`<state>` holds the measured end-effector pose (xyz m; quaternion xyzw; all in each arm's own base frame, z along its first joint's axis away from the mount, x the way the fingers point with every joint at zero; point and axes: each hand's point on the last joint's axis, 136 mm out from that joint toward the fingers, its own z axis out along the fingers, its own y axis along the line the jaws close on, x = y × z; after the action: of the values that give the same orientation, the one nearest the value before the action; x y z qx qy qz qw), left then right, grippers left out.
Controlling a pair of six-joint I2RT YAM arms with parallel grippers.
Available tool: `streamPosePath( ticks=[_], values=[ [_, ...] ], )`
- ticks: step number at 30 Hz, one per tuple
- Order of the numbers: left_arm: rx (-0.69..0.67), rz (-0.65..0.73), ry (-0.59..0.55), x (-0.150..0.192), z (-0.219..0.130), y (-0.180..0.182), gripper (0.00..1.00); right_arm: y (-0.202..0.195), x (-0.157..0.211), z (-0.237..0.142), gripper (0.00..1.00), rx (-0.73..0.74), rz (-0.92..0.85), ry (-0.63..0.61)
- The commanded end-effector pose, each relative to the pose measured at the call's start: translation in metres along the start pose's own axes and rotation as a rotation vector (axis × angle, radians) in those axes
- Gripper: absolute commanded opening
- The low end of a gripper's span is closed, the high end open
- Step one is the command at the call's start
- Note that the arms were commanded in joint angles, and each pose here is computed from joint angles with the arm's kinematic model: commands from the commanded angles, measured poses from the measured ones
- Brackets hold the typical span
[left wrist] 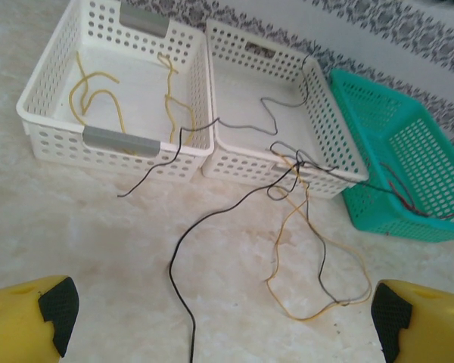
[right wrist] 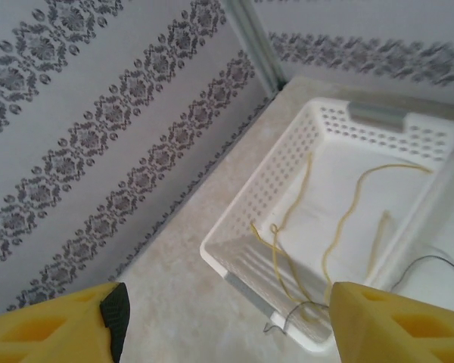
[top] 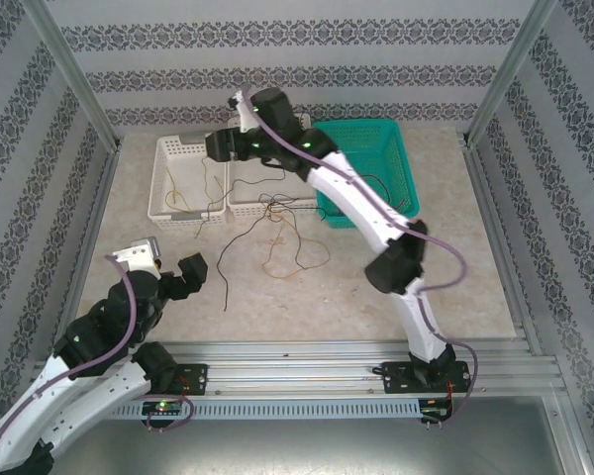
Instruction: Untangle the cables
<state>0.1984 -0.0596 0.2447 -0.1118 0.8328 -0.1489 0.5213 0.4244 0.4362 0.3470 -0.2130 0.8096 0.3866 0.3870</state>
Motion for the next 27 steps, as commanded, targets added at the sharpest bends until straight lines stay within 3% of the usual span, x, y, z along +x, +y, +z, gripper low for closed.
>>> streamPosePath(
  ticks=[1,6,10,13,27],
  values=[
    [-0.003,0.007,0.052,0.014,0.006,-0.001,1.0,-0.046,0.057,-0.014,0.7,0.185,-0.076,0.087],
    [0.008,0.01,0.068,0.021,0.013,-0.004,1.0,-0.086,0.138,-0.041,0.7,0.289,-0.086,0.14],
    [0.017,0.015,0.091,0.027,0.02,-0.009,1.0,-0.116,0.196,-0.034,0.69,0.341,-0.064,0.239],
    [0.015,0.014,0.098,0.029,0.023,-0.01,1.0,-0.133,0.22,-0.02,0.69,0.368,-0.039,0.259],
    [-0.014,0.033,0.115,0.038,0.03,-0.006,1.0,-0.156,0.206,0.035,0.68,0.406,-0.077,0.177]
  ],
)
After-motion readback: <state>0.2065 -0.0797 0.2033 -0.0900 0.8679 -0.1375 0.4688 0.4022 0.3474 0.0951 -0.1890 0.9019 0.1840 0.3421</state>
